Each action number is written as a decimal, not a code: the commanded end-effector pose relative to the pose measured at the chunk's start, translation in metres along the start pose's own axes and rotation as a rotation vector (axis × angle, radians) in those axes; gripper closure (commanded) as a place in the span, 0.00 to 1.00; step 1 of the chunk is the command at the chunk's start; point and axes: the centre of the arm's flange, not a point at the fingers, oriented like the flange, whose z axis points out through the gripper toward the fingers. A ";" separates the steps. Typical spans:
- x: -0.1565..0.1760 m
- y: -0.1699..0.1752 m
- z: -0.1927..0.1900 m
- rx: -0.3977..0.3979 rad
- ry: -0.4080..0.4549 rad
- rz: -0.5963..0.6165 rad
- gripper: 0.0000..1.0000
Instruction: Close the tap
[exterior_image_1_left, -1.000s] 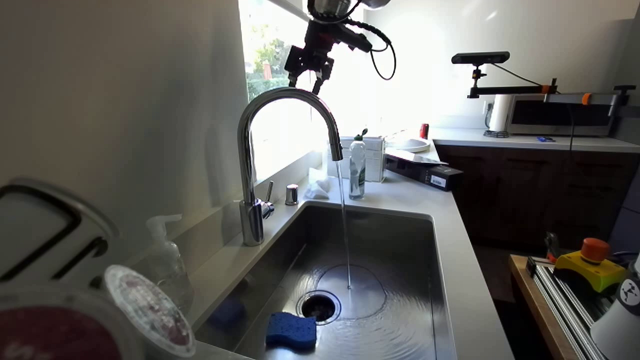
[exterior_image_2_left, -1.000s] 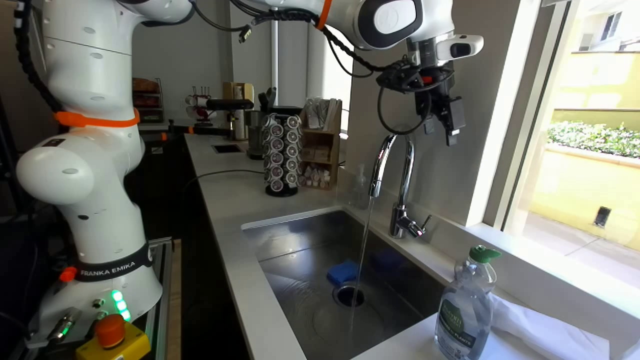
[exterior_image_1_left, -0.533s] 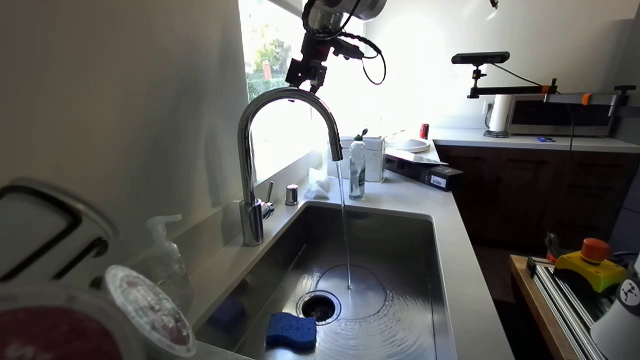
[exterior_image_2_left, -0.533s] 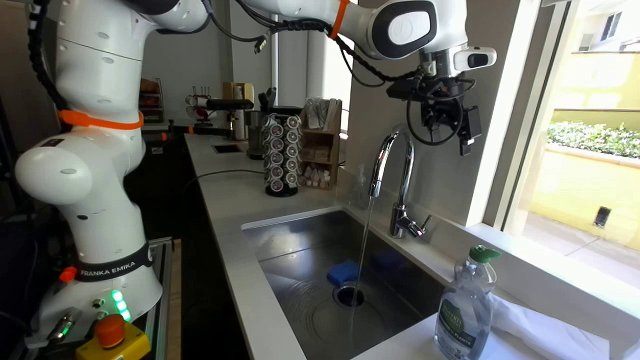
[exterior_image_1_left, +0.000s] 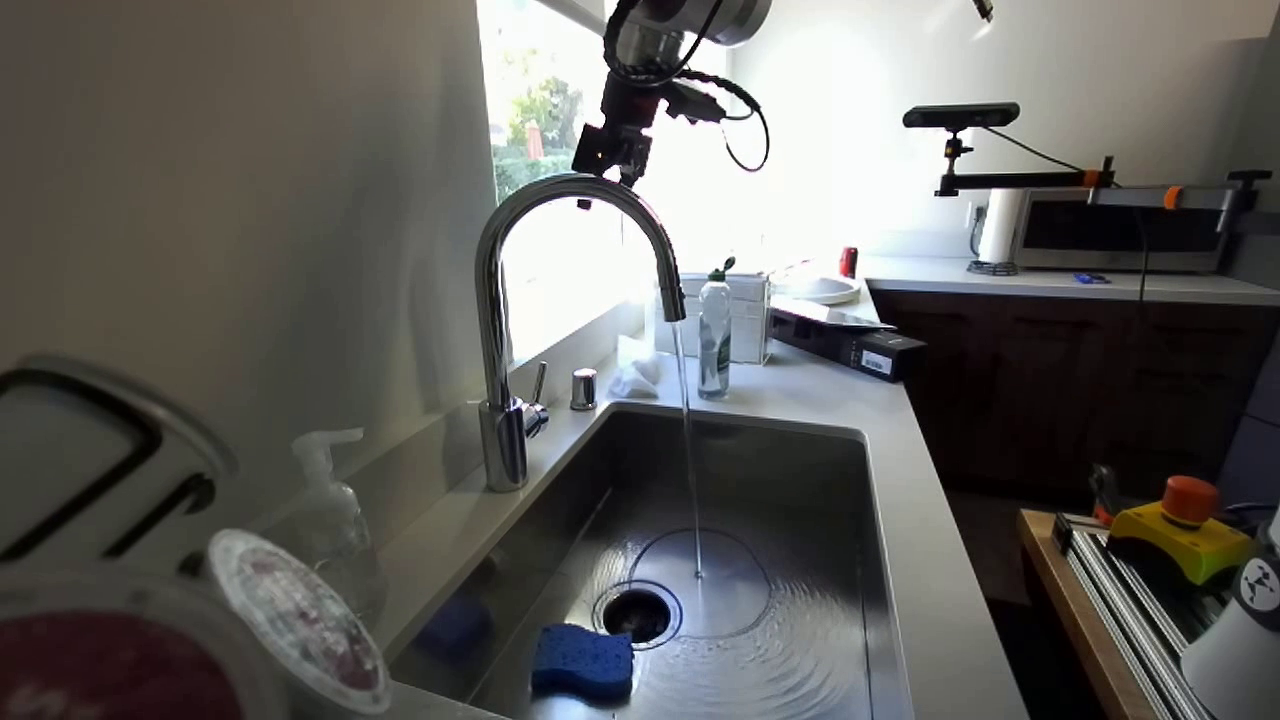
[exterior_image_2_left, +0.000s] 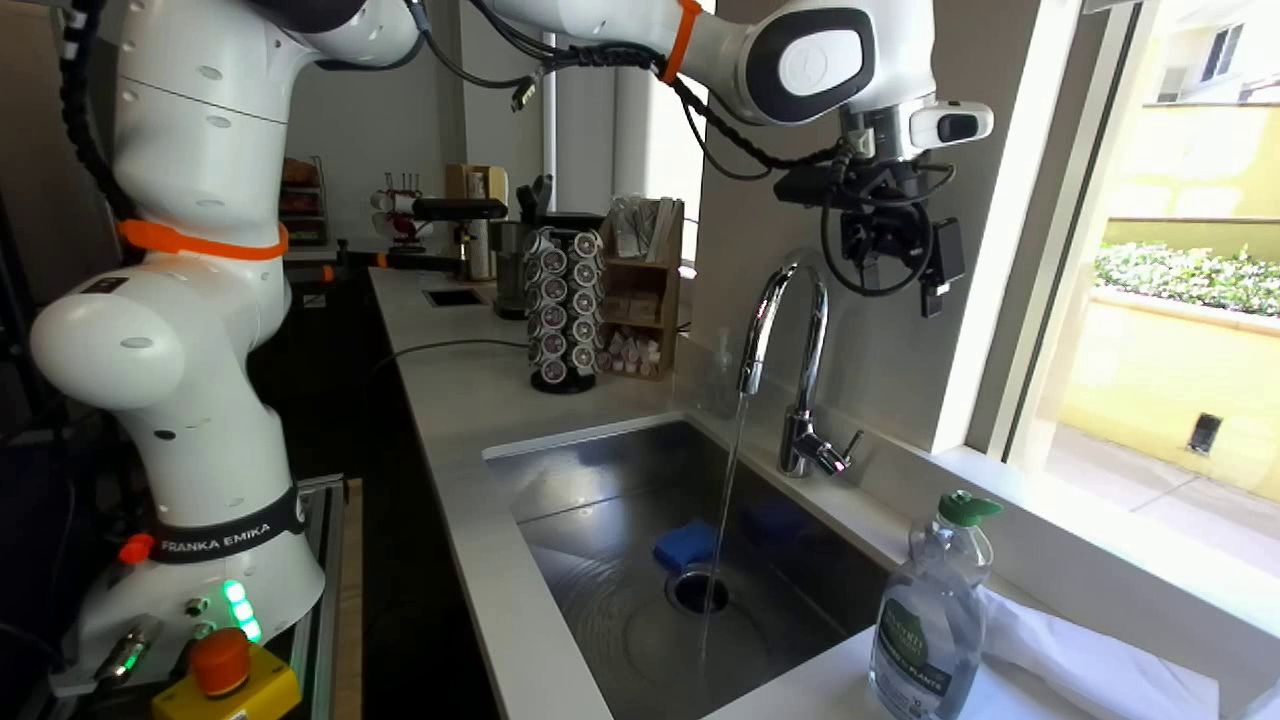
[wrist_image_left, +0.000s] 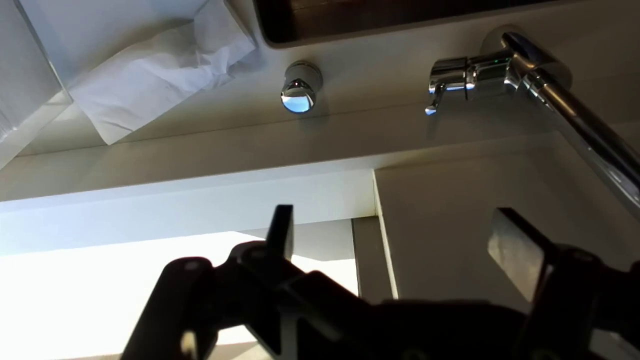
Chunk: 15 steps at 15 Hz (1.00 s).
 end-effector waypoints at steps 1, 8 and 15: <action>0.010 0.010 0.024 0.043 -0.026 -0.099 0.00; 0.025 0.020 0.073 0.154 -0.072 -0.270 0.00; 0.042 -0.002 0.111 0.309 -0.105 -0.358 0.00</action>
